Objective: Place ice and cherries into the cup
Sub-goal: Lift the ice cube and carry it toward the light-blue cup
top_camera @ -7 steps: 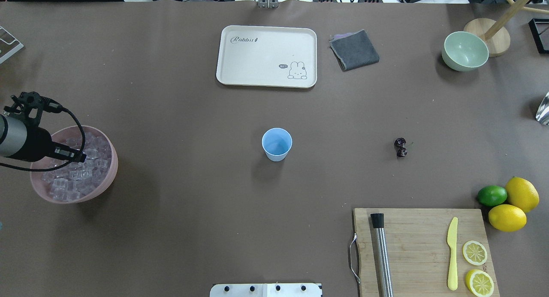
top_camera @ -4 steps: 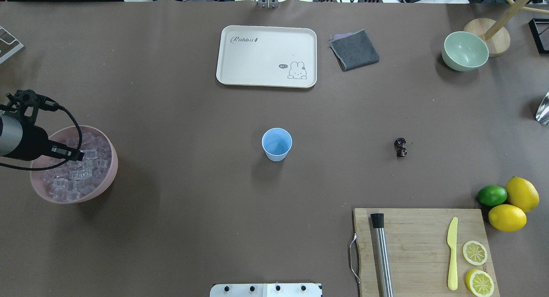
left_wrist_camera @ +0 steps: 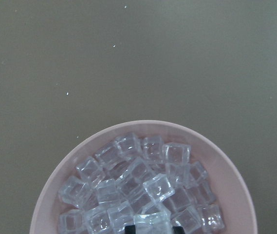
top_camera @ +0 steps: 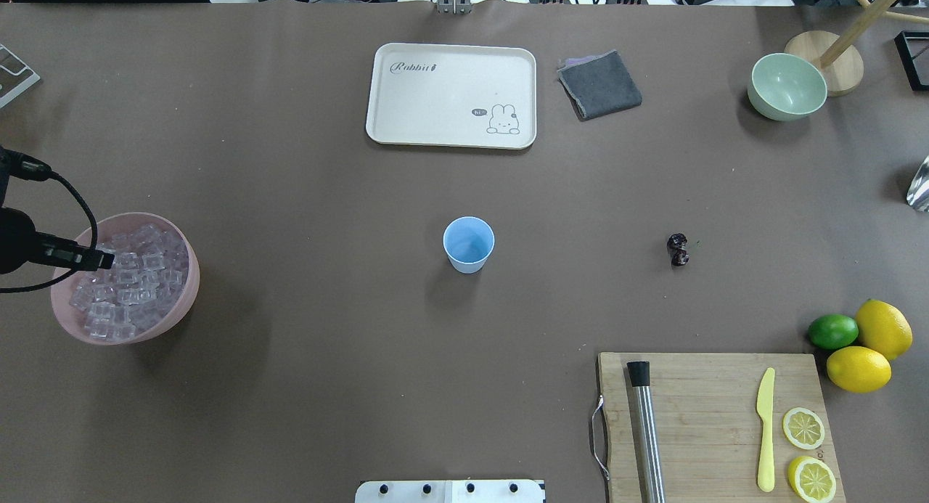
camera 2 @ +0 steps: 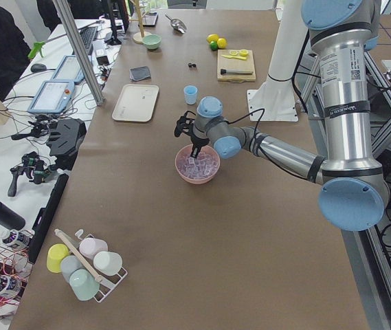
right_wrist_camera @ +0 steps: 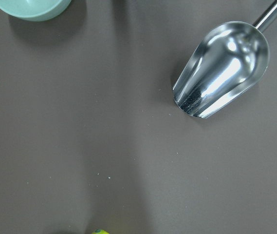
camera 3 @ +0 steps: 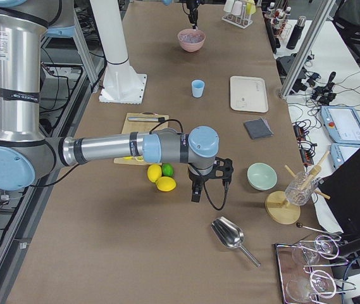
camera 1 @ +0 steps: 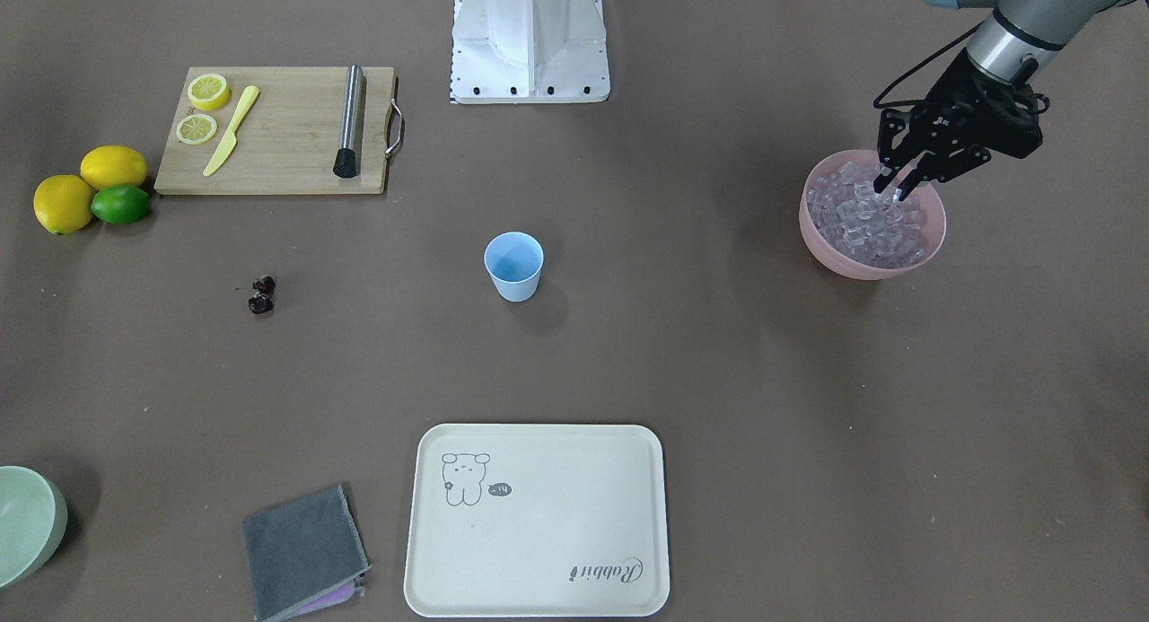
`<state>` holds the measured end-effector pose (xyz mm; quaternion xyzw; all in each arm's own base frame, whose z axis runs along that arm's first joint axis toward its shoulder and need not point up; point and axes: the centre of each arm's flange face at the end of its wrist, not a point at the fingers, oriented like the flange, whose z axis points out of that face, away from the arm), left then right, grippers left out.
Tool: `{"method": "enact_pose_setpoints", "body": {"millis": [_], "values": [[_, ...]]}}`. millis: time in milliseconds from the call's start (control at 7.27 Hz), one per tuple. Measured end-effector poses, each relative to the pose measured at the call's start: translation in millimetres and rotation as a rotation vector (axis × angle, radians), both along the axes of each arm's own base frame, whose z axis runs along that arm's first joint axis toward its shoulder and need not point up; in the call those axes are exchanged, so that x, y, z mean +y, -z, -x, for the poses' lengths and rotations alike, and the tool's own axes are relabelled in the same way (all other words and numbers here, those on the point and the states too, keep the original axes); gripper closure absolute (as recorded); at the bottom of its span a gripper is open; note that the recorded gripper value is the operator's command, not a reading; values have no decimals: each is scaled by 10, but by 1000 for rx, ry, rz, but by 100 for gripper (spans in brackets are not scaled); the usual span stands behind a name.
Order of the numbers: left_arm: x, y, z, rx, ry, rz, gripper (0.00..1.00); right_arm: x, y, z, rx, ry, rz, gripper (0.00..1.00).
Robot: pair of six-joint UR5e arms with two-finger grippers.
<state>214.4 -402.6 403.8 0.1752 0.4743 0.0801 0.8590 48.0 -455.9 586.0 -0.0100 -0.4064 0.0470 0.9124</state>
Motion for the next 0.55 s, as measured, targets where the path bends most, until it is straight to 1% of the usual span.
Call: {"method": "enact_pose_setpoints", "body": {"millis": [275,413,550], "values": [[-310,535,-215,90,23,-31,100,-4,40,0,-1,1,-9,0],[-460,834,-394,139,35,-27,100,-5,54,1,-1,1,-12,0],[-535,1127,-644,186,32,-15,100,-5,61,1,-1,1,-13,0]]}}
